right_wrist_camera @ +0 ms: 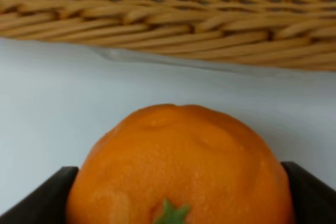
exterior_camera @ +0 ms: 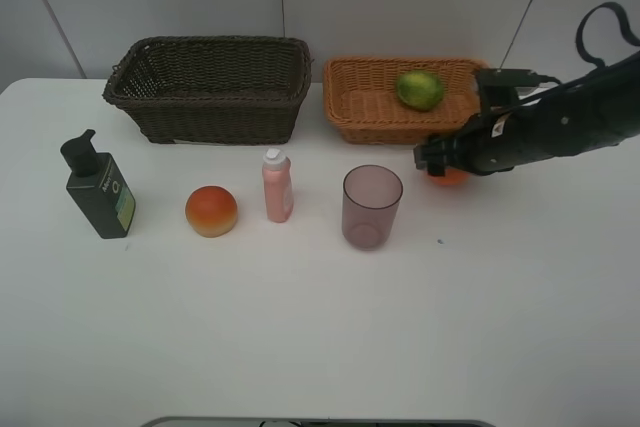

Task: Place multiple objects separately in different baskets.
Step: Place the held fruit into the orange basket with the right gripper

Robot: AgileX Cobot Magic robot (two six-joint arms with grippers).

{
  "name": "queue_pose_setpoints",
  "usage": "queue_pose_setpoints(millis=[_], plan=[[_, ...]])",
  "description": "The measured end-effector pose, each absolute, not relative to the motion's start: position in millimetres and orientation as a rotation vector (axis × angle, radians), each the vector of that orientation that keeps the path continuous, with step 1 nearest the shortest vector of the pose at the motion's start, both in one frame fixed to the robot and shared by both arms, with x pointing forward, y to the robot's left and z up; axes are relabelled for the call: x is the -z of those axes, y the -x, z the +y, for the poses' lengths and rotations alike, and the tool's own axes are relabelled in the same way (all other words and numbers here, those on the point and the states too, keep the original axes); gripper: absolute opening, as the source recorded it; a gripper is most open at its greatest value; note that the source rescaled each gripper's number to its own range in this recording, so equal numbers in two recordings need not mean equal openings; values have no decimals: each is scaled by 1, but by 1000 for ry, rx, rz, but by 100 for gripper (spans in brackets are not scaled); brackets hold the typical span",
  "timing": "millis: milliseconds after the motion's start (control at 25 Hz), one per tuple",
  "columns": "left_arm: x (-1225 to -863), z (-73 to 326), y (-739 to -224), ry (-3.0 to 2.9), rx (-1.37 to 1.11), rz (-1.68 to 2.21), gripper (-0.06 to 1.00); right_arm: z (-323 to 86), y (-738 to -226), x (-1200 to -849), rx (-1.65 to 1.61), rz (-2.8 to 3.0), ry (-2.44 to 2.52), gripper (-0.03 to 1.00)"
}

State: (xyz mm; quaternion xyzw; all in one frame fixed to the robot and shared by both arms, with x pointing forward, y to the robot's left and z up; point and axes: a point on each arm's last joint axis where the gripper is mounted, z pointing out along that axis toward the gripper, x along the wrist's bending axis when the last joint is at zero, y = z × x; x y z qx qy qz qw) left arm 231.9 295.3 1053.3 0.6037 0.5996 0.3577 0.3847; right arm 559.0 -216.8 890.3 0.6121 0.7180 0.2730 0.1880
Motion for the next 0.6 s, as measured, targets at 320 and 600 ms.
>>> queue_pose_setpoints(millis=[320,600], plan=[[-1053,295,-232,-1538,-911,1528,88,-225,-546,-942,-559,2104,-1762,73],[-1053,295,-232,-1538,-911,1528,88,-226,-565,-987,-404,2131,-1766,73]])
